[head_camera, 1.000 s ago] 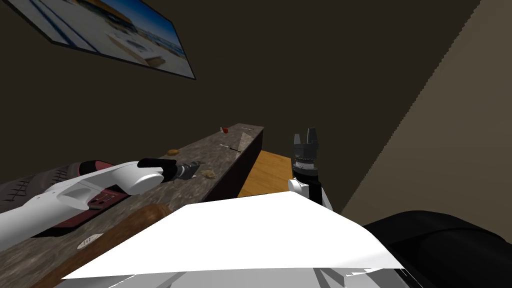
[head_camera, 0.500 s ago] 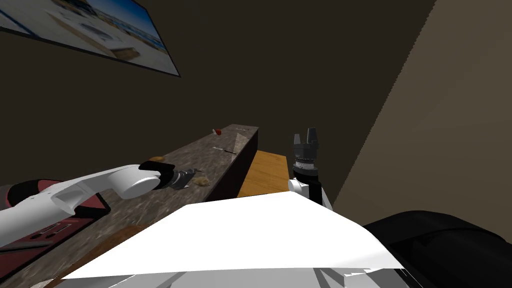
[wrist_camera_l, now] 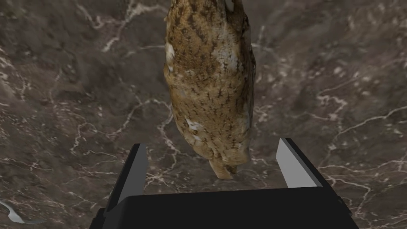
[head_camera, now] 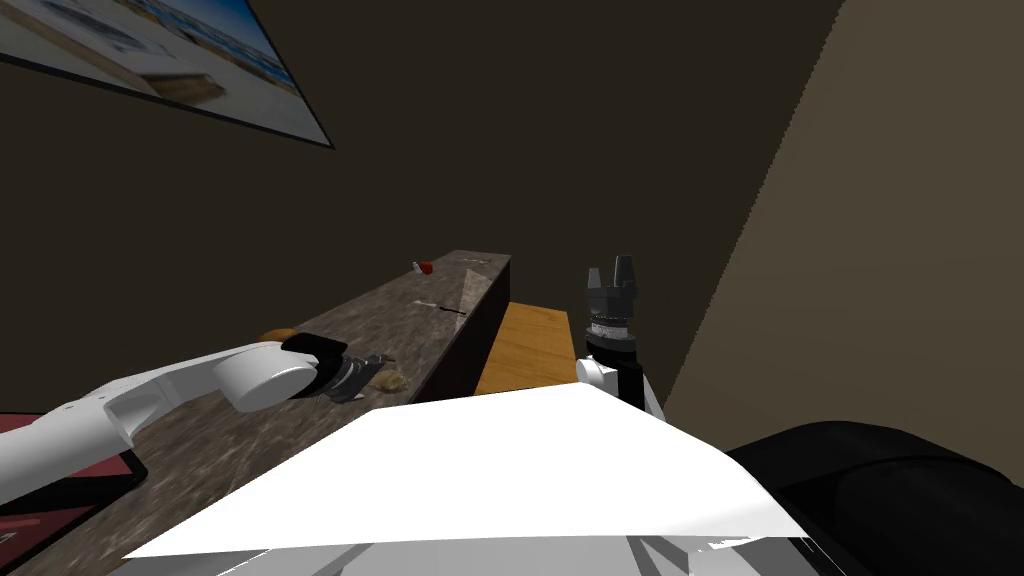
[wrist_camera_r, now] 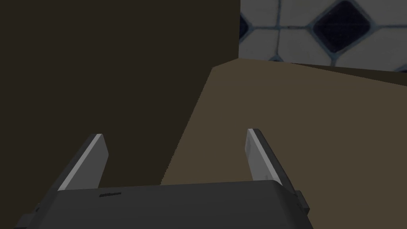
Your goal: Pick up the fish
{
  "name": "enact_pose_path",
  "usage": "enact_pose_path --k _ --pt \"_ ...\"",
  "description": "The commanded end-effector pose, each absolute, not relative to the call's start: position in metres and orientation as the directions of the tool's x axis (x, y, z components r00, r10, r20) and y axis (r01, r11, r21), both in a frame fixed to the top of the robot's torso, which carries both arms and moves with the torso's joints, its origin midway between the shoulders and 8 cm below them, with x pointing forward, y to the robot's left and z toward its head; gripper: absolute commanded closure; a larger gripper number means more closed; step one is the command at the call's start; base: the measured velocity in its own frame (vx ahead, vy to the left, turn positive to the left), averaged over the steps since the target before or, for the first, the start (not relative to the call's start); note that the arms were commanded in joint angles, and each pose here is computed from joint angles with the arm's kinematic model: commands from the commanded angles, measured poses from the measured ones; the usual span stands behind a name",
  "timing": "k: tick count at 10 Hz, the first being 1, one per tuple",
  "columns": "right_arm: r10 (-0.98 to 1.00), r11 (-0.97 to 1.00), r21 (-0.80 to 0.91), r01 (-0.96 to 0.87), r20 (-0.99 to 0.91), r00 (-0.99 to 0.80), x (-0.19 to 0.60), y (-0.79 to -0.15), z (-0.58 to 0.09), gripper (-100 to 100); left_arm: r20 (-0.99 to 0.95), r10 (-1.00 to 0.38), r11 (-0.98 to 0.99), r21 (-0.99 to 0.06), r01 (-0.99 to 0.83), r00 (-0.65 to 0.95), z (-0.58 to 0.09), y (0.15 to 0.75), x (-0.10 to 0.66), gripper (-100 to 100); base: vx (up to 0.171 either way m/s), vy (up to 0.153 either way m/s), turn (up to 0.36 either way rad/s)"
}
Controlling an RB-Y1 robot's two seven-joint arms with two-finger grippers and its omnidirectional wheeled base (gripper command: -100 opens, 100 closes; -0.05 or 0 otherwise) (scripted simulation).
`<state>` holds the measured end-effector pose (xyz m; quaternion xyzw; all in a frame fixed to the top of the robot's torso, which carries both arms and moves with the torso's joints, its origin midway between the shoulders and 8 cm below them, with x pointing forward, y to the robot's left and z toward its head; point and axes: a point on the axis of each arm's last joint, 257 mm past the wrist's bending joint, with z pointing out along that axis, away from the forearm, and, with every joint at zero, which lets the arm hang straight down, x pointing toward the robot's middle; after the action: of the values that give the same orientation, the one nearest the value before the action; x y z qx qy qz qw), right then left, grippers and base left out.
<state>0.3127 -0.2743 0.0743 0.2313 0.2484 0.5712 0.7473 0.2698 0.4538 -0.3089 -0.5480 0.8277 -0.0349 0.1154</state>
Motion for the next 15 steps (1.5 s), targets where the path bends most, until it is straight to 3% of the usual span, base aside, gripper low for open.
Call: enact_pose_path --k 1,2,3,6,7,11,12,13,15 --pt "0.969 0.24 0.629 -0.739 -0.107 0.224 0.313 -0.274 0.074 0 -0.153 -0.915 0.397 -0.184 -0.899 -0.373 -0.309 0.454 0.27 -100 0.02 -0.005 0.004" --pt "0.969 0.24 0.629 -0.739 -0.107 0.224 0.313 -0.274 0.074 0 -0.152 -0.915 0.397 -0.184 -0.899 -0.373 -0.309 0.454 0.269 0 0.0 0.0 0.0" --pt "0.969 0.24 0.629 -0.739 -0.107 0.224 0.313 -0.274 0.074 0 -0.153 -0.919 0.387 -0.188 -0.903 -0.362 -0.32 0.459 0.267 -100 0.004 -0.005 -0.077" --pt "0.969 0.24 0.629 -0.739 -0.107 0.224 0.313 -0.274 0.074 0 -0.154 -0.922 0.381 -0.189 -0.905 -0.356 -0.328 0.464 0.264 -100 0.002 -0.006 -0.05" --pt "0.969 0.24 0.629 -0.739 -0.107 0.224 0.313 -0.274 0.074 0 -0.154 -0.922 0.381 -0.19 -0.905 -0.356 -0.329 0.464 0.264 100 -0.002 0.001 0.017" --pt "0.969 0.24 0.629 -0.739 -0.107 0.224 0.313 -0.274 0.074 0 -0.153 -0.923 0.379 -0.189 -0.906 -0.354 -0.329 0.464 0.264 100 0.0 0.0 0.0" --pt "0.969 0.24 0.629 -0.739 -0.107 0.224 0.313 -0.274 0.074 0 -0.153 -0.923 0.379 -0.189 -0.906 -0.354 -0.329 0.464 0.264 0 0.0 0.0 0.0" --pt "0.969 0.24 0.629 -0.739 -0.107 0.224 0.313 -0.274 0.074 0 -0.153 -0.919 0.389 -0.187 -0.902 -0.364 -0.318 0.458 0.267 100 -0.002 0.006 0.098" --pt "0.969 0.24 0.629 -0.739 -0.107 0.224 0.313 -0.274 0.074 0 -0.152 -0.917 0.392 -0.189 -0.9 -0.368 -0.314 0.458 0.269 100 -0.002 0.007 0.061"
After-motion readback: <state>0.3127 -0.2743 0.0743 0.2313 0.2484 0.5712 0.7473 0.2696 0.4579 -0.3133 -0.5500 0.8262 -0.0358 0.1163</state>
